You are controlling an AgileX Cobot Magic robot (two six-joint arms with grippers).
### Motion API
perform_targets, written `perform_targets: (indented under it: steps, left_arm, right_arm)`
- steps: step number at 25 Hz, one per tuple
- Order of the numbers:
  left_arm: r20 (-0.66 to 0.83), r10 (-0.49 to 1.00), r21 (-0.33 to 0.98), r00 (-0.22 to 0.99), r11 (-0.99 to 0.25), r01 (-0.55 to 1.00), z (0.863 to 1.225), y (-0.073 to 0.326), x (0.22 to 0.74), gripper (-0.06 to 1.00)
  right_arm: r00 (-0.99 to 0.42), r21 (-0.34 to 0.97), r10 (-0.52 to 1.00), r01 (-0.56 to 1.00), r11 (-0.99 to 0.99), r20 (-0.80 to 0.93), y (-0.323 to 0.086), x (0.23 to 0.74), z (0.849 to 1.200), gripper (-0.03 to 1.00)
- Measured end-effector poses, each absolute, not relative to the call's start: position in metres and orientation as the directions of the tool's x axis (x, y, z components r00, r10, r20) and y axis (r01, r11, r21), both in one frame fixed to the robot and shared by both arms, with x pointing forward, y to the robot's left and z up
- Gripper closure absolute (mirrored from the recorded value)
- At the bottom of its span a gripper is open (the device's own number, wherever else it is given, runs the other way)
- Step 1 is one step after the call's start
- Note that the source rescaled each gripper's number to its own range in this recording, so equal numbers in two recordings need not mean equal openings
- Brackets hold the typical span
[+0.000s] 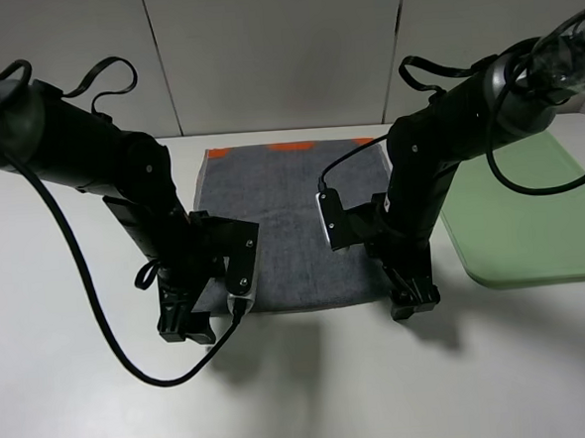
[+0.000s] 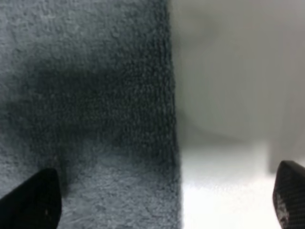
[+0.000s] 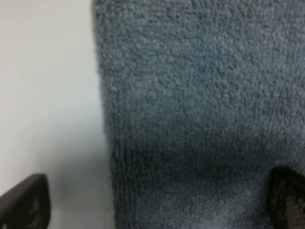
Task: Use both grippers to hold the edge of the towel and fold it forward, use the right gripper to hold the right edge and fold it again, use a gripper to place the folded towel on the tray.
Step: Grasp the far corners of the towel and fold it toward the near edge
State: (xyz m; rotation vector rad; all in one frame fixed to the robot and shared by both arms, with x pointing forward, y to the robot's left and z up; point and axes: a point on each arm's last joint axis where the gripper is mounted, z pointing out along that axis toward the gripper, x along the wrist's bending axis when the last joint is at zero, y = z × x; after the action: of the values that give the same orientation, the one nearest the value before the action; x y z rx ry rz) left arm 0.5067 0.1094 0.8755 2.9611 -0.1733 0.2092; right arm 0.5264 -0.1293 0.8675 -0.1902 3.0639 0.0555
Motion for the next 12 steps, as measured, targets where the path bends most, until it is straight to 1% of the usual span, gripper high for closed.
perform_targets:
  steps: [7, 10, 12]
  left_arm:
    - [0.131, -0.105, 0.149, 0.986, -0.981, -0.124, 0.8670, 0.1093, 0.5070, 0.10]
    - [0.137, -0.105, 0.150, 0.985, -0.981, -0.125, 0.8663, 0.1087, 0.5081, 0.15]
    - [0.143, -0.103, 0.152, 0.984, -0.980, -0.125, 0.8664, 0.1081, 0.5091, 0.20]
  right_arm:
    - [-0.991, 0.036, -0.116, -0.119, 0.992, -0.072, -0.1289, 0.5262, 0.8675, -0.03]
    - [-0.991, 0.038, -0.113, -0.116, 0.992, -0.071, -0.1288, 0.5262, 0.8672, -0.03]
    - [-0.991, 0.039, -0.112, -0.115, 0.993, -0.071, -0.1287, 0.5262, 0.8674, -0.03]
